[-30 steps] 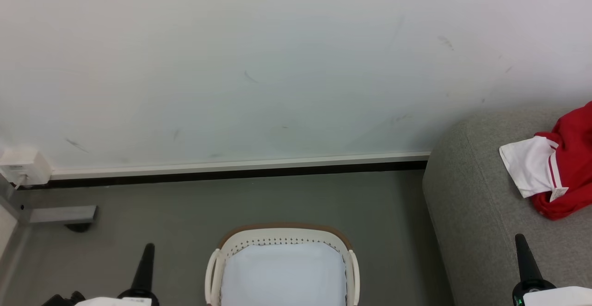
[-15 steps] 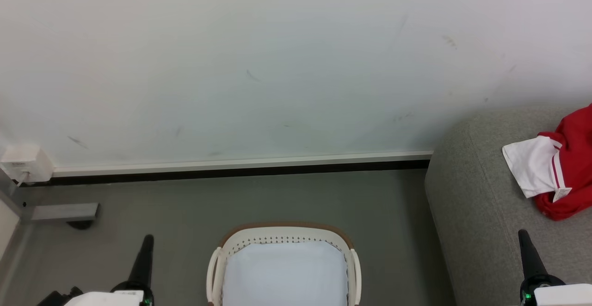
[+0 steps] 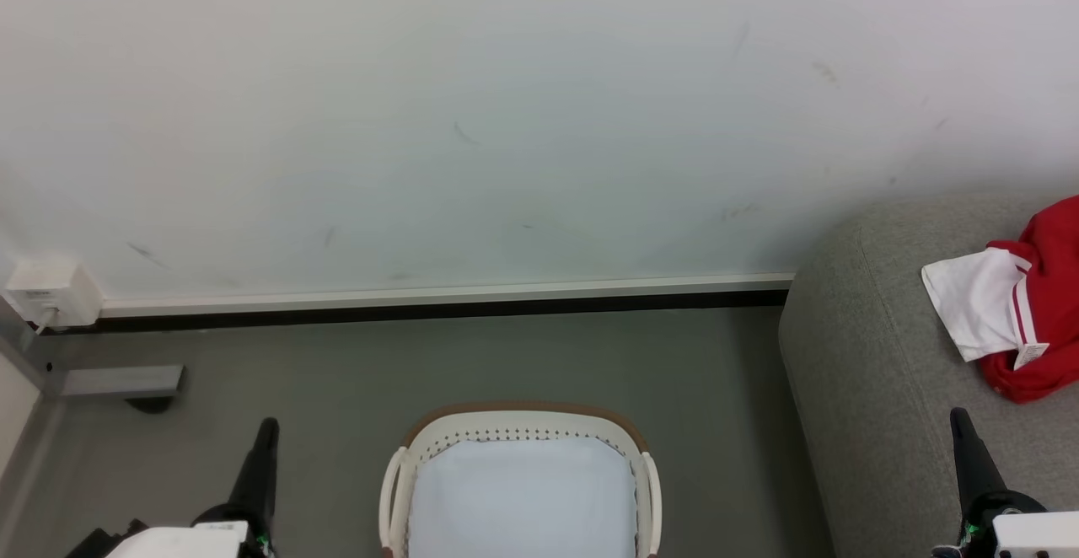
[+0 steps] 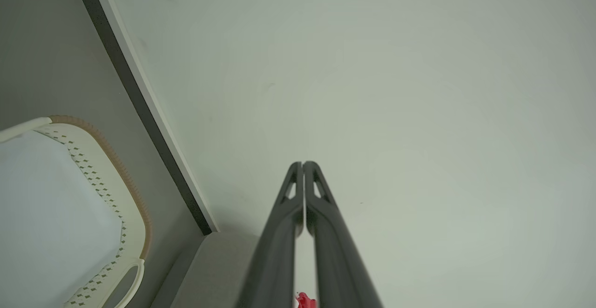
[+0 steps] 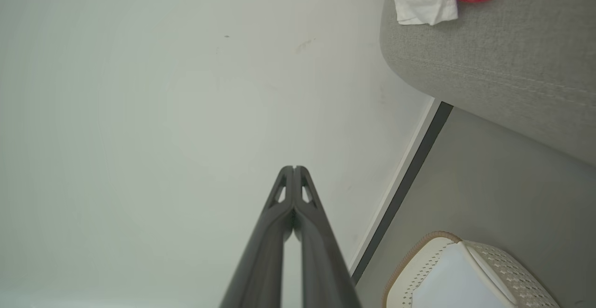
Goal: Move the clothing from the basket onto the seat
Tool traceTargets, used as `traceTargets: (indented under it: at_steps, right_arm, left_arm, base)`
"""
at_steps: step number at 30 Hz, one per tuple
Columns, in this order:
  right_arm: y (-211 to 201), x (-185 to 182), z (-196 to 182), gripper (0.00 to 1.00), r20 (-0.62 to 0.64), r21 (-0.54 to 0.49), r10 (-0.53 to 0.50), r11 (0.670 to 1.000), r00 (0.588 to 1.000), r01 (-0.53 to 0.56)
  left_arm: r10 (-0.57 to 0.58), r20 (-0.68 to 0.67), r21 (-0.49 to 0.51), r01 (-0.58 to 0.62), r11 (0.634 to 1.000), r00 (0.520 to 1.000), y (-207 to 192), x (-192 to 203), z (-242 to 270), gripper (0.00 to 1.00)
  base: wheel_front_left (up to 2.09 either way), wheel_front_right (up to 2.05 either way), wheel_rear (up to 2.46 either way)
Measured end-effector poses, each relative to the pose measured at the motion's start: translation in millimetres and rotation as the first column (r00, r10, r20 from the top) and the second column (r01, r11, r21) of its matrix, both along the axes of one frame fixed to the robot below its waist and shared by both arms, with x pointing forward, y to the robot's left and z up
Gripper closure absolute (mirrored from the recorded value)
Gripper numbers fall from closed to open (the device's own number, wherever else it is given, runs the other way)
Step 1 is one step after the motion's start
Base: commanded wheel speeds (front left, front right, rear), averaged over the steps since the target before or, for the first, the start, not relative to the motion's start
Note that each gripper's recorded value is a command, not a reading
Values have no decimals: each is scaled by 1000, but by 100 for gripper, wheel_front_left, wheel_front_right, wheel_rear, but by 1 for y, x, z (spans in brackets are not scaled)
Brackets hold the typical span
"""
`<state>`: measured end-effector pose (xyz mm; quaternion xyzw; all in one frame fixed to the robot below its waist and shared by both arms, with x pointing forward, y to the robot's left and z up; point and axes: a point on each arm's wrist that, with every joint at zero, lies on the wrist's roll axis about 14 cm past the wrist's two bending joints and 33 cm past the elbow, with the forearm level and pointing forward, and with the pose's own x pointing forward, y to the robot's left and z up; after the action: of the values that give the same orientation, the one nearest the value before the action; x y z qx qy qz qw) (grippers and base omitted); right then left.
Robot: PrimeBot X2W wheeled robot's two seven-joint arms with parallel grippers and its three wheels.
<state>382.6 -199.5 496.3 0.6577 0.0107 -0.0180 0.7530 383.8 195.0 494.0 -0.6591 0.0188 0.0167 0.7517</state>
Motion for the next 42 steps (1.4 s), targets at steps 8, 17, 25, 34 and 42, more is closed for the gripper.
traceTargets:
  at_steps: [8,17,25,34,42]
  right_arm:
    - [0,2,3,100,11,54,4,999,1000,-4]
    - [1,4,5,100,23,114,7,993,1000,-9]
    - [1,4,7,100,30,141,9,990,1000,-13]
    - [1,5,7,100,30,141,9,990,1000,-13]
    - [1,5,7,100,30,141,9,990,1000,-13]
  left_arm:
    - [0,15,-56,1,998,1000,1,2,4,100]
    - [6,31,-114,-2,993,1000,3,3,8,100]
    - [5,38,-131,0,991,999,4,4,10,100]
    - [5,38,-131,0,991,999,4,4,10,100]
    - [5,38,-131,0,991,999,4,4,10,100]
  base:
    - [0,0,0]
    - [0,0,0]
    - [0,0,0]
    - [0,0,0]
    - [0,0,0]
